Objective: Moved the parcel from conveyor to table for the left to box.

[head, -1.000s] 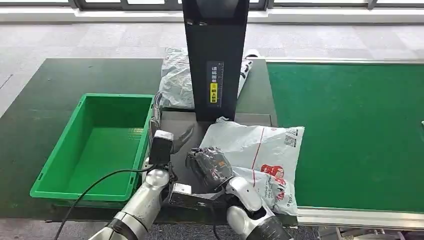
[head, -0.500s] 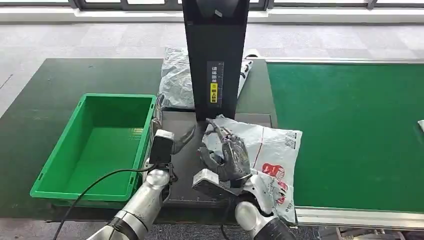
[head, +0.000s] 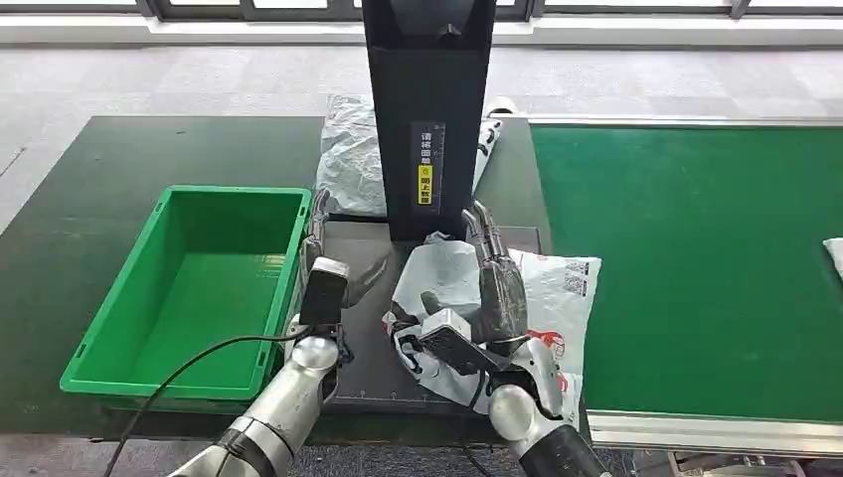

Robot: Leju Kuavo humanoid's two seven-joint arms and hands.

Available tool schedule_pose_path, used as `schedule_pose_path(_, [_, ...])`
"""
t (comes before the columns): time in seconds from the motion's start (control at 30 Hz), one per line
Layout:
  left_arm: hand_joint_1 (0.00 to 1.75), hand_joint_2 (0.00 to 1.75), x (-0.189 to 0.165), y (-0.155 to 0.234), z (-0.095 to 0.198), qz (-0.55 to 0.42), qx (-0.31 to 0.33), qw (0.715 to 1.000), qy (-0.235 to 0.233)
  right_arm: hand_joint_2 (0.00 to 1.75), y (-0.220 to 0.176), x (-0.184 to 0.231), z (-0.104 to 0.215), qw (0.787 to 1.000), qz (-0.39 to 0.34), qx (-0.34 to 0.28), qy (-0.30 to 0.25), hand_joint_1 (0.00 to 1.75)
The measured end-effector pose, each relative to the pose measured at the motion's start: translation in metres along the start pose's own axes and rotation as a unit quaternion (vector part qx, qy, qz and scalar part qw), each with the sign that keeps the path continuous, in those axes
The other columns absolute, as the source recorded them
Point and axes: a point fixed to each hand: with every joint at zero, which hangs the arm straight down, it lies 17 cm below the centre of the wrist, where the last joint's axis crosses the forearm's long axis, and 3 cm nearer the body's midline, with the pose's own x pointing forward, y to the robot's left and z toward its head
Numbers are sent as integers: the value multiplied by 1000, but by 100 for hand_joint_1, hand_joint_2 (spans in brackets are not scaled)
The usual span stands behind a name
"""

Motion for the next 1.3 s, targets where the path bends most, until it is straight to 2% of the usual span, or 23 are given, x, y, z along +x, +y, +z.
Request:
schedule_pose_path(0.13, [0,175,2,-15,-3,0,-40,999,-5,175,-24,-16,-11,998,-40,-41,21,0])
schedule_pose_path(0.33, [0,175,5,-60,2,-18,-146,989,-17,175,-42,-53,-26,990,-114,-54,68,0])
schedule_pose_path(0.4, [0,175,4,-85,14,-25,-212,977,-17,175,-51,-64,-27,988,-118,-65,79,0])
schedule_pose_path(0.53, [0,175,-4,-129,54,-45,-345,937,-21,175,-71,-86,-25,985,-109,-85,103,0])
schedule_pose_path(0.67, [0,175,-13,-144,77,-63,-399,915,-19,175,-86,-98,-23,983,-101,-101,117,0])
schedule_pose_path(0.83, [3,175,-32,-164,119,-116,-487,865,-15,175,-102,-105,-20,980,-98,-119,123,0])
schedule_pose_path(0.87, [154,175,-38,-164,125,-131,-498,857,-12,175,-104,-107,-19,980,-97,-121,125,0])
schedule_pose_path(0.9, [175,175,-46,-164,130,-150,-508,848,-4,175,-106,-110,-17,980,-97,-121,126,0])
schedule_pose_path(1.0, [175,175,-71,-156,141,-212,-526,823,20,175,-110,-111,-17,980,-97,-121,122,0])
schedule_pose_path(1.1, [175,175,-92,-143,139,-279,-520,806,36,175,-111,-112,-14,981,-96,-122,121,0])
schedule_pose_path(1.3, [175,175,-100,-131,122,-331,-498,801,33,175,-109,-115,-5,980,-92,-121,128,0])
